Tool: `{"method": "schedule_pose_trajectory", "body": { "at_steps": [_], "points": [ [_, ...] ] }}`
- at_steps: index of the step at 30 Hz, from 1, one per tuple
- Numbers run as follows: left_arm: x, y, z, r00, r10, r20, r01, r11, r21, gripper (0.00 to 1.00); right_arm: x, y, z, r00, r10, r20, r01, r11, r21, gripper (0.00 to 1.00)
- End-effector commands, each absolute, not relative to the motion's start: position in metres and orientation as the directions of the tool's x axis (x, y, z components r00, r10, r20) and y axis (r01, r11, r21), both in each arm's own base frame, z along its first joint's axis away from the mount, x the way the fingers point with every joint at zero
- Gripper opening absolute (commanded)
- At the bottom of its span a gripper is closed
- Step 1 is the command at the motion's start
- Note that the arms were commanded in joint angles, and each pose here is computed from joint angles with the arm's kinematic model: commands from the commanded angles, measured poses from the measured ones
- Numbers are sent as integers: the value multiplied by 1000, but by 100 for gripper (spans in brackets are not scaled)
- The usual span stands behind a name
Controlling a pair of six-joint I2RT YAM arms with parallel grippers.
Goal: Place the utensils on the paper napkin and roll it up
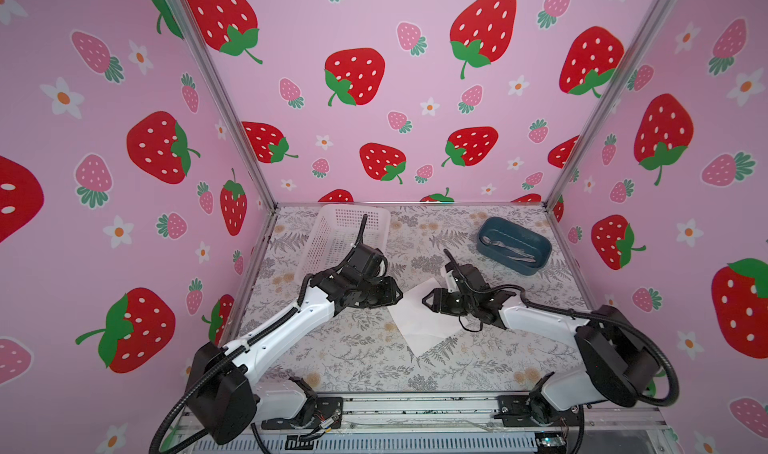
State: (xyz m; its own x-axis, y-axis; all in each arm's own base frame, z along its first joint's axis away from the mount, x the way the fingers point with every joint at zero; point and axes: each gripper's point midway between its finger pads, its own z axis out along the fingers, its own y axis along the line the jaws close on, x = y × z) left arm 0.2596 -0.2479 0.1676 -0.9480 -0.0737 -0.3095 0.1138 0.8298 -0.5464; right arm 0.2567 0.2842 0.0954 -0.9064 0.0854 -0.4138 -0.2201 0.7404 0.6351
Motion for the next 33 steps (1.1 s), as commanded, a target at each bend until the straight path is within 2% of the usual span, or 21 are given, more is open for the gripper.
{"method": "schedule_pose_trajectory", "body": {
  "at_steps": [1,7,12,17,23,28,33],
  "points": [
    [264,-264,163,-957,-11,-289,148,840,-521,33,260,246,82,-909,180,-376,-105,774,624,52],
    [266,-270,119,-977,110,-180,177,893,-413,30,238,251,73,-945,140,-296,-115,705,700,39],
    [270,-268,94,-983,131,-131,170,918,-359,29,222,255,55,-968,76,-240,-121,696,707,37],
    [278,-261,72,-986,119,-118,147,951,-271,28,218,247,38,-974,62,-217,-100,742,663,35],
    [291,-260,55,-983,136,-121,155,974,-166,28,225,225,22,-965,68,-255,-86,832,548,31],
    [285,-250,32,-986,143,-83,150,986,-76,27,222,219,12,-967,58,-247,-81,852,517,29],
    [266,-248,17,-987,154,-50,157,986,-58,27,224,205,5,-962,71,-265,-60,889,453,29]
  ]
}}
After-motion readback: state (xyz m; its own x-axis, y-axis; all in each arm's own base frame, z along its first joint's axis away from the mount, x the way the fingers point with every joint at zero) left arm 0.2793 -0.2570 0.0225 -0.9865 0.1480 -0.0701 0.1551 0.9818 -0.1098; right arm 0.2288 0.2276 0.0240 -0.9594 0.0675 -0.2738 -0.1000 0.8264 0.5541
